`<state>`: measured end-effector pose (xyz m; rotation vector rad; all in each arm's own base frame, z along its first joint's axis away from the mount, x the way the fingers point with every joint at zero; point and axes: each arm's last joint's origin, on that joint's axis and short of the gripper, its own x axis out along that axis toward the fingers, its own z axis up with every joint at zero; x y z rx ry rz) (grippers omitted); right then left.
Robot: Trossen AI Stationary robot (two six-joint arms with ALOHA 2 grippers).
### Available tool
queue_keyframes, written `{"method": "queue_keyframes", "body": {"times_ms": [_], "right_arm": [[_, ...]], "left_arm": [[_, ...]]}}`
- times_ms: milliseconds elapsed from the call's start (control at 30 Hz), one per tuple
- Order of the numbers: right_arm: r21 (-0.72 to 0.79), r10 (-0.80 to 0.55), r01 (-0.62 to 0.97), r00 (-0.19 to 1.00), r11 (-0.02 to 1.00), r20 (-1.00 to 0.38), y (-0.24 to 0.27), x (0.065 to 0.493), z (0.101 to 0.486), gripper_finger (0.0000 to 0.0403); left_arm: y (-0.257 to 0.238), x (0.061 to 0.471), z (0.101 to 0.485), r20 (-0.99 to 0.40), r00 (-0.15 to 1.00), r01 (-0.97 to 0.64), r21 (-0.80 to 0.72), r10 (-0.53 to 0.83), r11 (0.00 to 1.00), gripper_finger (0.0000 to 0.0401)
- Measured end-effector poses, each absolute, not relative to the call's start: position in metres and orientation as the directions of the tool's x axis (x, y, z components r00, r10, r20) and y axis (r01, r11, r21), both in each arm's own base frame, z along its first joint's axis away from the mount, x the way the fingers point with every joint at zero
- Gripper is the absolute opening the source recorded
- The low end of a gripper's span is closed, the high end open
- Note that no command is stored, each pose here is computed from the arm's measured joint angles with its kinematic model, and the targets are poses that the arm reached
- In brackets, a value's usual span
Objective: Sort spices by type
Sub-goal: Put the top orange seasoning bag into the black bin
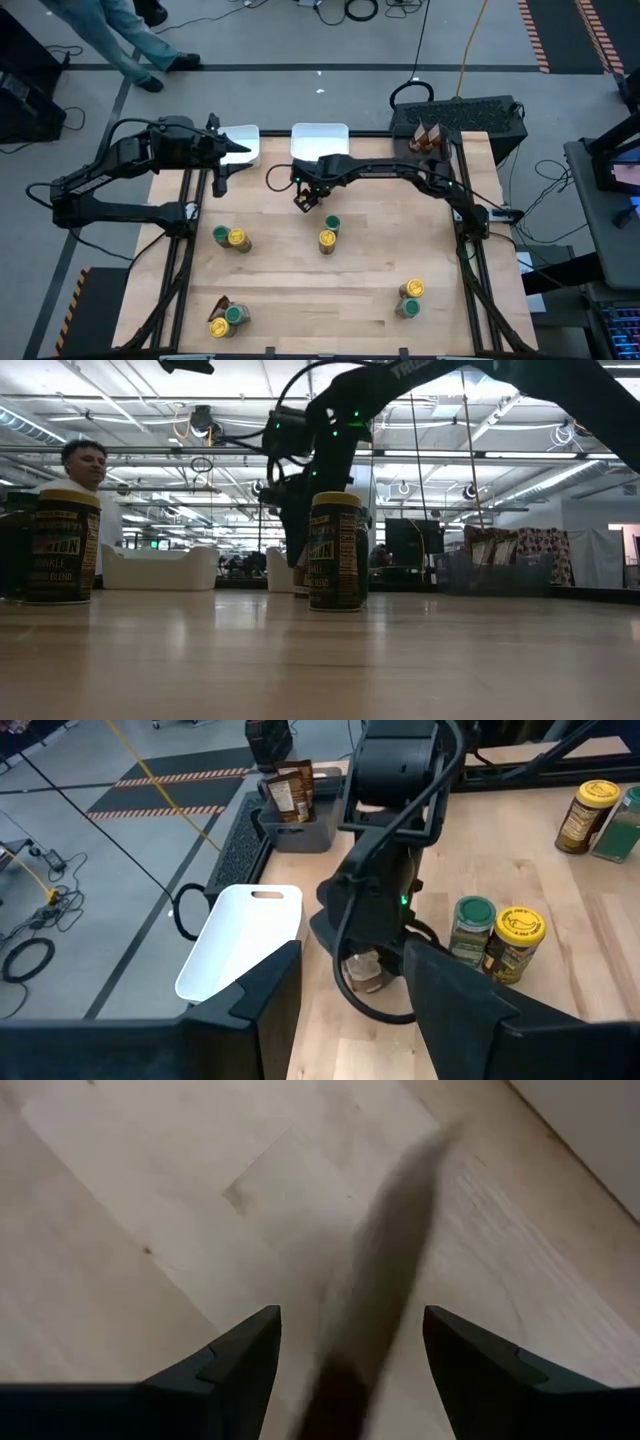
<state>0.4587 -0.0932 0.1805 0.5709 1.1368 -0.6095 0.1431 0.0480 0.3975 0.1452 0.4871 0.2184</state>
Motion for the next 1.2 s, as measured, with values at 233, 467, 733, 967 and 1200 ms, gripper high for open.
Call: {"method": "queue_keyframes", "body": {"times_ms": [233,467,733,967,1200], "right_arm": [[0.102,-0.151,0.701,0.289,0.706,-0.945,-0.093,0.460,0.175,0.0208],[0.106,-0.144,0.700,0.289,0.706,-0.947,-0.093,0.460,0.175,0.0138],[0.109,-0.131,0.686,0.288,0.719,-0.949,-0.093,0.459,0.176,0.0042],[0.132,-0.137,0.684,0.324,0.717,-0.936,-0.091,0.451,0.203,0.0027],[0.182,-0.162,0.693,0.400,0.698,-0.902,-0.094,0.423,0.268,0.0030]], "left_arm": [[0.048,0.143,0.398,-0.447,0.861,-0.177,0.183,0.242,0.967,0.0182],[0.048,0.143,0.397,-0.448,0.860,-0.185,0.175,0.245,0.967,0.0182],[0.048,0.143,0.397,-0.448,0.859,-0.186,0.175,0.246,0.967,0.0182],[0.048,0.143,0.397,-0.448,0.859,-0.186,0.176,0.247,0.967,0.0182],[0.048,0.143,0.397,-0.451,0.856,-0.188,0.179,0.251,0.966,0.0182]]}}
